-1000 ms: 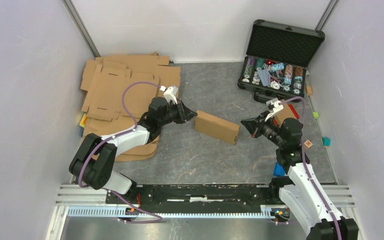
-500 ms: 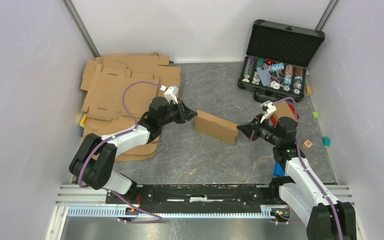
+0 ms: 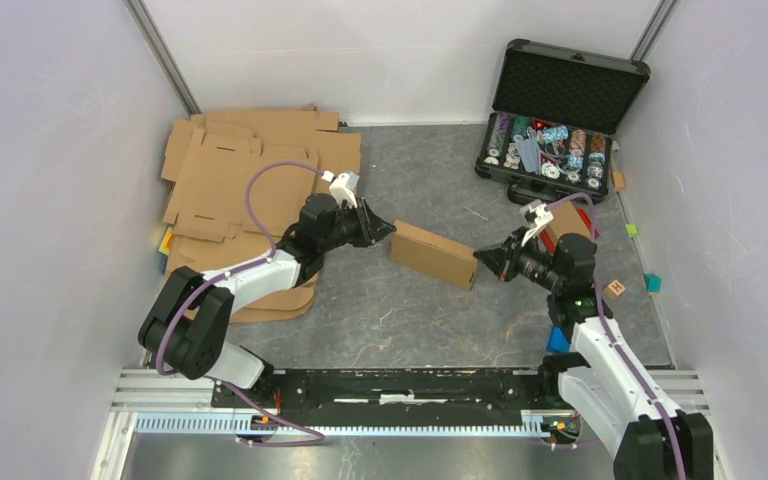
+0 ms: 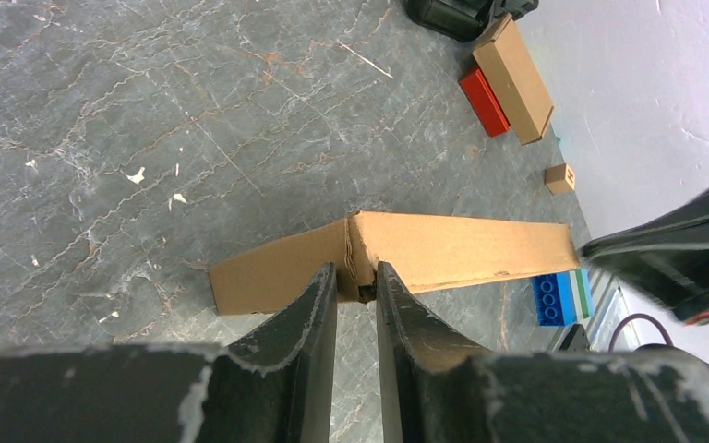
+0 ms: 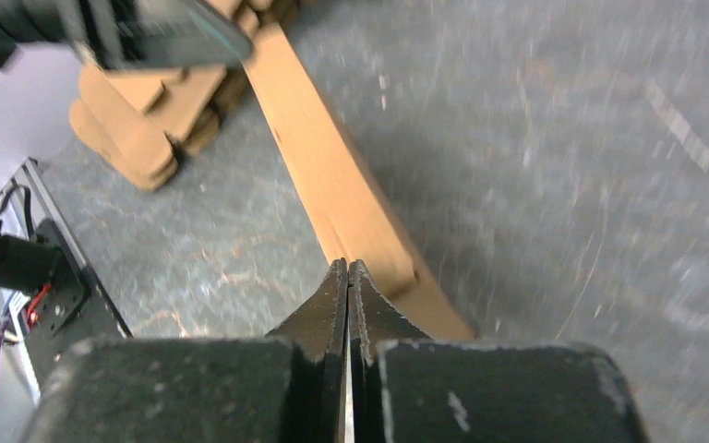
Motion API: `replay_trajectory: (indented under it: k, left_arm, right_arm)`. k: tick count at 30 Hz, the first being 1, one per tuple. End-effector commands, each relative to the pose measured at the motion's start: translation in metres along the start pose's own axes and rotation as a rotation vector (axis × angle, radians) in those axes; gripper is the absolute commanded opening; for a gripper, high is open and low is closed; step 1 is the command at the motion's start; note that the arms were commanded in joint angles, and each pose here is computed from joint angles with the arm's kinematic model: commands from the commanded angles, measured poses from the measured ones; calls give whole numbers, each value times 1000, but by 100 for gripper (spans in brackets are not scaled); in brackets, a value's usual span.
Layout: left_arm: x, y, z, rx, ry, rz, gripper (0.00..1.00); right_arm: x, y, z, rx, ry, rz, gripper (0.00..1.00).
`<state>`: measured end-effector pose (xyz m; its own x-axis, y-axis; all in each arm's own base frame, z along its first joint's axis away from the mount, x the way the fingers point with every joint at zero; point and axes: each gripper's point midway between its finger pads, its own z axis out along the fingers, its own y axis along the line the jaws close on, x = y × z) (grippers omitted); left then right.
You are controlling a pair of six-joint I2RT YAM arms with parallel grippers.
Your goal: Fold the paper box
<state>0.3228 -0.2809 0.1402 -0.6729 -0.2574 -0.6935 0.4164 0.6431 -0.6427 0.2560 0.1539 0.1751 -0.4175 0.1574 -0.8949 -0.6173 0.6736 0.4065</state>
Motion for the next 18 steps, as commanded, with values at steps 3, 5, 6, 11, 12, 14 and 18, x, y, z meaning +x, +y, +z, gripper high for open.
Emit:
replay_trajectory:
  k: [3, 5, 6, 11, 12, 14, 18]
  left_arm:
    - [46, 26, -3, -96, 158, 16, 26]
    - [45, 25, -3, -95, 154, 20, 26]
    - [44, 25, -4, -96, 153, 20, 26]
    - [43, 24, -5, -96, 148, 30, 26]
    - [42, 23, -5, -97, 145, 31, 26]
    - [42, 23, -5, -97, 143, 33, 26]
    - [42, 23, -6, -95, 143, 37, 26]
  right_arm:
    - [86, -19, -5, 37, 147, 114, 0]
    - [78, -19, -4, 41, 133, 99, 0]
    - [69, -18, -3, 39, 117, 87, 0]
    - [7, -1, 4, -9, 6, 20, 0]
    - [-4, 3, 4, -26, -15, 14, 0]
    - [-14, 10, 7, -53, -37, 13, 0]
    - [8, 4, 13, -47, 9, 38, 0]
